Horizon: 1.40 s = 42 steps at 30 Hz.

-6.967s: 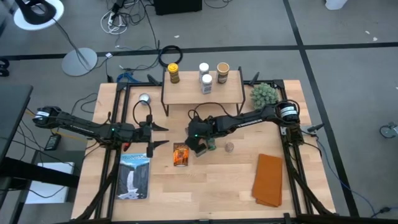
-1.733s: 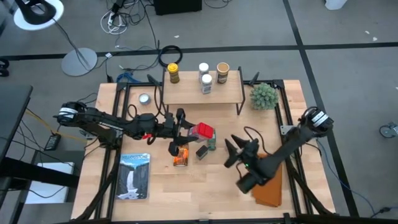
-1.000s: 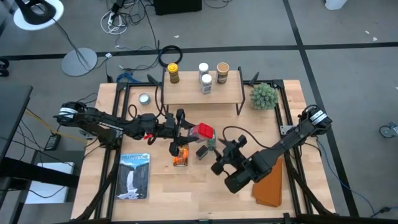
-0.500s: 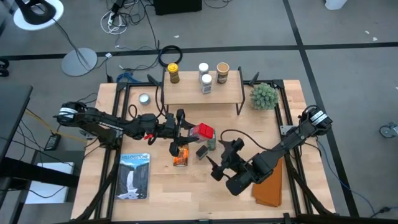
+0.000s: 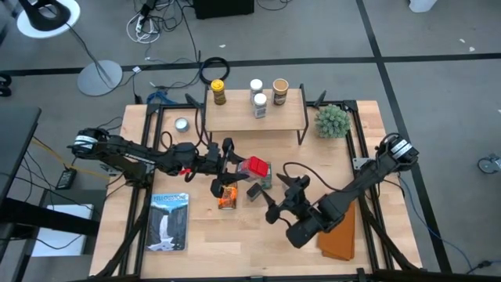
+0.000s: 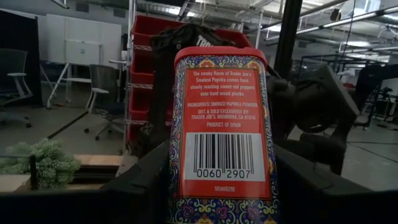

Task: Shelf spices
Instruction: Put the red can seasoning on the shelf

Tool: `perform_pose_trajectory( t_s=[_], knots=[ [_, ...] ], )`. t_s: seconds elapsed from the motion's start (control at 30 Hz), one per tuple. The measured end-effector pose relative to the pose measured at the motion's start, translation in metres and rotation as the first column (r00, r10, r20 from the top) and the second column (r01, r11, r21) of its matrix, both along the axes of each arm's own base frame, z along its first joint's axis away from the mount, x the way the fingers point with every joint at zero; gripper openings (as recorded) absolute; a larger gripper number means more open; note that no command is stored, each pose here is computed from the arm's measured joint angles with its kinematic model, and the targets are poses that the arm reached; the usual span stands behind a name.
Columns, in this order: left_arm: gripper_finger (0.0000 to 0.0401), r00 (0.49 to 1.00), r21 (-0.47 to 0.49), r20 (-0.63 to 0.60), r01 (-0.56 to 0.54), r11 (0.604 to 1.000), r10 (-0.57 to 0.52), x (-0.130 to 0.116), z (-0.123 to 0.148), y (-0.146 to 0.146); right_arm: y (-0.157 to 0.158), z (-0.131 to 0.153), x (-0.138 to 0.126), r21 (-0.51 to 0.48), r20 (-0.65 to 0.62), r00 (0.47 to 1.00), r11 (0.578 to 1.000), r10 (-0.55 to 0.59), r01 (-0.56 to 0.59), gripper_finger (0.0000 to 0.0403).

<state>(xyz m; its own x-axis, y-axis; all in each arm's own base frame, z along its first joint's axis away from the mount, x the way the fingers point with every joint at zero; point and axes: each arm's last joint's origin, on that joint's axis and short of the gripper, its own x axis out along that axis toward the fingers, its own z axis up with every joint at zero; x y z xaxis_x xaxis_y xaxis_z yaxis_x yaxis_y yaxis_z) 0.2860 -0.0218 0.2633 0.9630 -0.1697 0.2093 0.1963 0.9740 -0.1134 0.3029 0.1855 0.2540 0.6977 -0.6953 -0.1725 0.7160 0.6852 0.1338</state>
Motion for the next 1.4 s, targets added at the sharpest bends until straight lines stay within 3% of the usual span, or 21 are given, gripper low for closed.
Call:
perform_pose_trajectory(
  t_s=[0.23, 0.43, 0.6, 0.9, 1.03, 1.2, 1.4],
  knots=[
    [0.0209, 1.000, 0.002, 0.002, 0.011, 1.000, -0.011, 0.000, 0.000, 0.000, -0.001, 0.019, 0.013, -0.071, -0.040, 0.997, 0.995, 0.069, -0.072, 0.0356],
    [0.0209, 0.998, 0.013, -0.005, 0.064, 0.998, -0.064, 0.000, -0.001, -0.002, -0.008, 0.056, 0.000, -0.088, -0.068, 0.977, 0.974, 0.202, -0.208, 0.0343],
    [0.0209, 0.994, 0.017, -0.056, 0.092, 0.996, -0.091, 0.000, -0.005, -0.003, -0.024, 0.083, -0.013, -0.019, -0.065, 0.927, 0.929, 0.368, -0.370, 0.0326],
    [0.0209, 0.985, 0.015, -0.145, 0.092, 0.996, -0.089, 0.001, -0.014, -0.003, -0.066, 0.080, 0.003, 0.117, -0.128, 0.857, 0.866, 0.499, -0.487, 0.0305],
    [0.0209, 0.982, 0.014, -0.174, 0.081, 0.997, -0.077, 0.002, -0.017, -0.003, -0.079, 0.075, 0.006, 0.149, -0.175, 0.845, 0.862, 0.505, -0.485, 0.0305],
    [0.0209, 0.975, 0.019, -0.219, 0.046, 0.999, -0.040, 0.002, -0.021, -0.001, -0.092, 0.072, 0.011, 0.231, -0.177, 0.809, 0.822, 0.561, -0.520, 0.0305],
    [0.0209, 0.969, 0.018, -0.245, 0.036, 0.999, -0.031, 0.002, -0.024, 0.001, -0.099, 0.071, 0.012, 0.255, -0.179, 0.798, 0.810, 0.576, -0.528, 0.0300]
  ],
)
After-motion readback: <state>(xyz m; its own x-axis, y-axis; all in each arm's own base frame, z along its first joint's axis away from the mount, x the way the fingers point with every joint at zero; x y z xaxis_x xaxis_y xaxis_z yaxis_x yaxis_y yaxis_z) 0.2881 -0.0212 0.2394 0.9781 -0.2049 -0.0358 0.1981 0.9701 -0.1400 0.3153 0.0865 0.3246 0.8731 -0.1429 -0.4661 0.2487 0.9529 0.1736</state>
